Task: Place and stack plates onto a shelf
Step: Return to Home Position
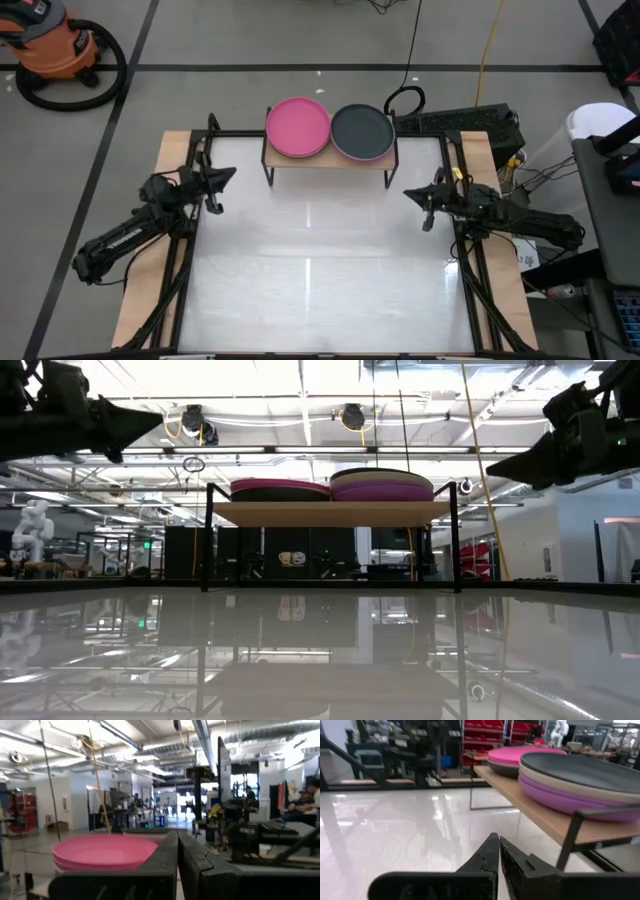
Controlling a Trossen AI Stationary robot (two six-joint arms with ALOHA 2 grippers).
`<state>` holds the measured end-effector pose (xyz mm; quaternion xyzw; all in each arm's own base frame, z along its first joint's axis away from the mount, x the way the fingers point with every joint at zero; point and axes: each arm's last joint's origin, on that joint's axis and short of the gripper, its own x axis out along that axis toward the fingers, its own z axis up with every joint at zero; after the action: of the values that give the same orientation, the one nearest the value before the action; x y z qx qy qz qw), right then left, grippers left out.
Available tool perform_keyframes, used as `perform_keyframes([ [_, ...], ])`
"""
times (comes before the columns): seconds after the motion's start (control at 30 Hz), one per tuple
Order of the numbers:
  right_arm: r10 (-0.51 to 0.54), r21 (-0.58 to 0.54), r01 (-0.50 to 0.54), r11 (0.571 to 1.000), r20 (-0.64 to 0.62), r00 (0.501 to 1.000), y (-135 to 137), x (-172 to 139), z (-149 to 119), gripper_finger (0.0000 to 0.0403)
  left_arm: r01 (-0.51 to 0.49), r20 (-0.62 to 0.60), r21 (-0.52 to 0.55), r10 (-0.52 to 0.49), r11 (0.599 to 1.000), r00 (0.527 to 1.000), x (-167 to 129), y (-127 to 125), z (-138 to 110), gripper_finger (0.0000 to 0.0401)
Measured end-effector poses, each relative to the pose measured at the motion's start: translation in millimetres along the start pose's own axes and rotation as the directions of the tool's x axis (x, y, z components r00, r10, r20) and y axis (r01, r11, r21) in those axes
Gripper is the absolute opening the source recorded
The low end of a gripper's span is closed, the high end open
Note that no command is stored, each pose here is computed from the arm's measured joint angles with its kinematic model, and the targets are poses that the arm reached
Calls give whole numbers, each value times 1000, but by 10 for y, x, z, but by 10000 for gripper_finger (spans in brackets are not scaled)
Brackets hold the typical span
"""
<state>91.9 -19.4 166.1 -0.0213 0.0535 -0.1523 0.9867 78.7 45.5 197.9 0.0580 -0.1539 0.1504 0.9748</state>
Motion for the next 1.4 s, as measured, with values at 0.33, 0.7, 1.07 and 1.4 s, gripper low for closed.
perform_keyframes([
  [0.33, -7, 4, 7, 1000, -15, 1000, 5, 24, -76, 0, 2, -99, -31, -5, 1000, 995, -5, 0, -102, 3],
  [0.7, -14, 38, 15, 999, -25, 1000, 3, 24, -86, 0, 2, -219, -59, -15, 998, 976, -24, -4, -223, 3],
  [1.07, -11, 56, 12, 998, -20, 1000, 4, 25, -82, 0, 4, -263, -50, -17, 999, 965, -33, -5, -264, 3],
  [1.4, -20, 82, 8, 997, 144, 989, -5, 16, 76, 0, -11, -265, -30, 2, 999, 964, -33, 0, -265, 3],
])
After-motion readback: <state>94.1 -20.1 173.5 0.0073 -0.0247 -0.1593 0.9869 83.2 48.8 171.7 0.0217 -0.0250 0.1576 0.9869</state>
